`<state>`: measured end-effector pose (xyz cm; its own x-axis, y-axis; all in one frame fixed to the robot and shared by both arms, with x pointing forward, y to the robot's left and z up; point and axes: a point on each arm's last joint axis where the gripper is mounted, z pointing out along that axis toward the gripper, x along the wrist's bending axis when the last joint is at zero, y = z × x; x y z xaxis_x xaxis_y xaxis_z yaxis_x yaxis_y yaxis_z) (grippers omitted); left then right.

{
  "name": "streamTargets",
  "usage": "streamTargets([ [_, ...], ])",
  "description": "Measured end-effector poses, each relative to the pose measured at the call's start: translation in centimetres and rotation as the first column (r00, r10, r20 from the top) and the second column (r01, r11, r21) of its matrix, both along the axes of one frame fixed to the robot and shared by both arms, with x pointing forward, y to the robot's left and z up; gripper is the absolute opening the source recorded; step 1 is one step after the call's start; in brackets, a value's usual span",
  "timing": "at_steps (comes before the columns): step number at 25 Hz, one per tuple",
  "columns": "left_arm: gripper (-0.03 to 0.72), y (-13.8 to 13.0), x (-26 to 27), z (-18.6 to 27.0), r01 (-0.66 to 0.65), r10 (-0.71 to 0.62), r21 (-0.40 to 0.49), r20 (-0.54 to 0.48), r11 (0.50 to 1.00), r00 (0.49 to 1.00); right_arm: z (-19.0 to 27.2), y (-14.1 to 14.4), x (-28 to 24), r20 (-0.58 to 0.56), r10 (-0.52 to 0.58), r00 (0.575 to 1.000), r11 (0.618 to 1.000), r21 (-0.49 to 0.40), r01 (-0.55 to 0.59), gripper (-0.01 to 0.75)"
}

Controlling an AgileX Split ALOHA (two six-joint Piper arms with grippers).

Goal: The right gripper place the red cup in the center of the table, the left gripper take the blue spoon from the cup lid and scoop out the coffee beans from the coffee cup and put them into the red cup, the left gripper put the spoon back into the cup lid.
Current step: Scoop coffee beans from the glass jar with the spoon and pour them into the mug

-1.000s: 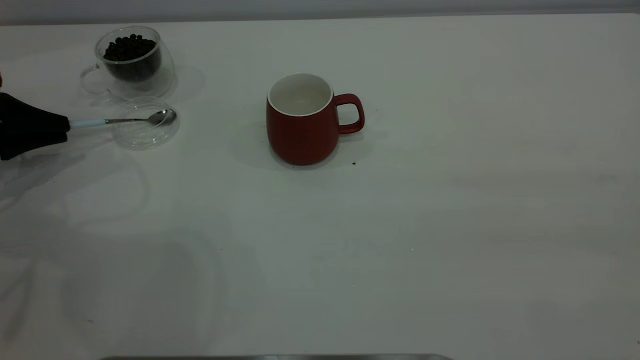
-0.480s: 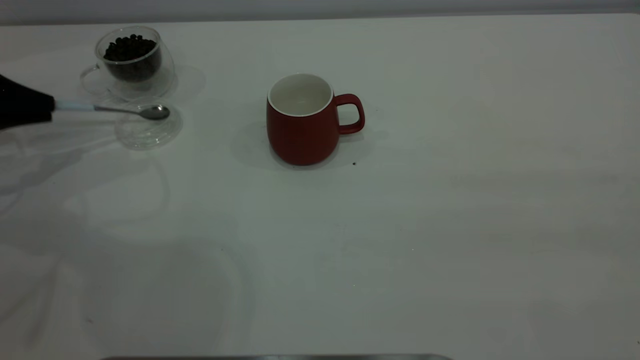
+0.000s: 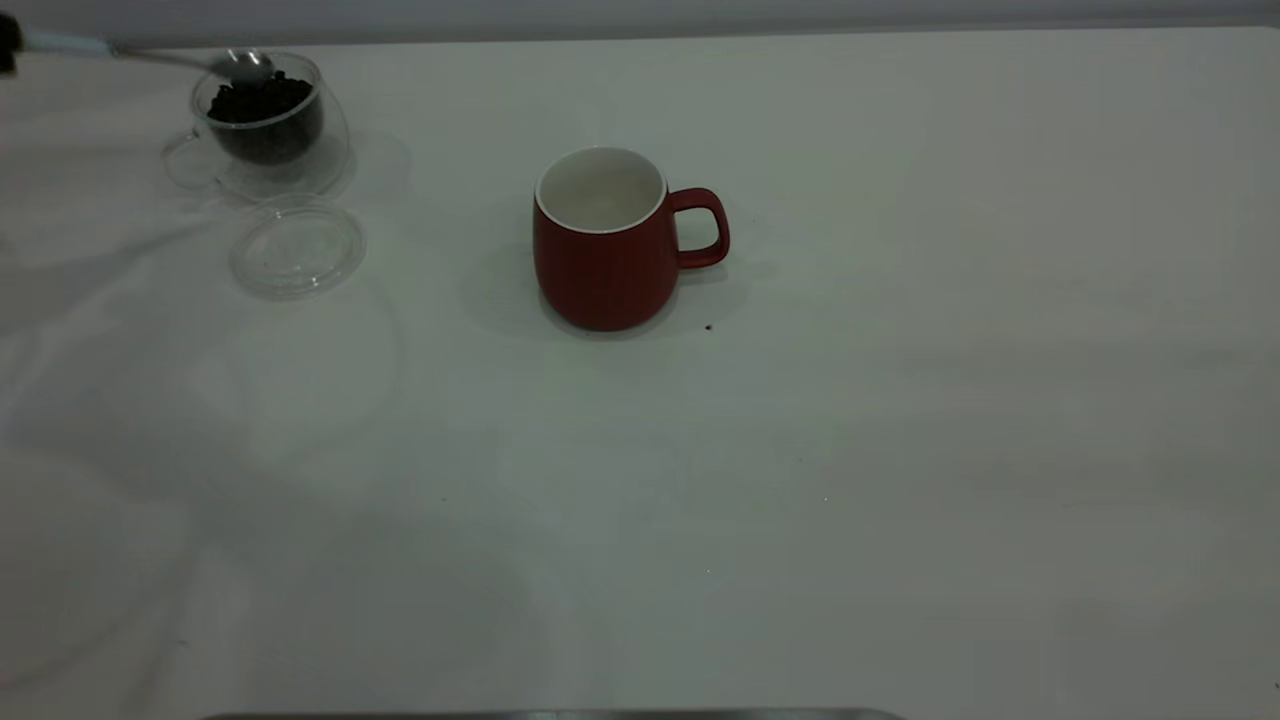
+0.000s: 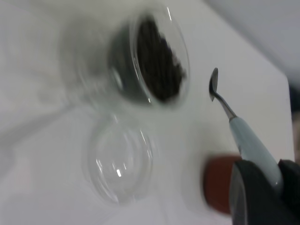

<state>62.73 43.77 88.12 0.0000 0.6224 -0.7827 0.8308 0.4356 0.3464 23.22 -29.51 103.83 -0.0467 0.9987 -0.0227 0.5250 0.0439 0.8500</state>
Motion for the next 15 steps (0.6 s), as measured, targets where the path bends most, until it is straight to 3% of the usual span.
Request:
streamTargets([
  [7,0.123,1.4,1.6,0.7,-0.1,0.1,0.057,-0.002,0.993,0.995,0.0,0.0,0.0,0.0,0.0,1.0,1.0,0.0,0.0,0.243],
  [15,0.123,0.5,1.5,-3.5,-0.067,0.07,0.025,-0.095,0.997,0.993,0.0,0.0,0.0,0.0,0.0,1.0,1.0,0.0,0.0,0.243],
])
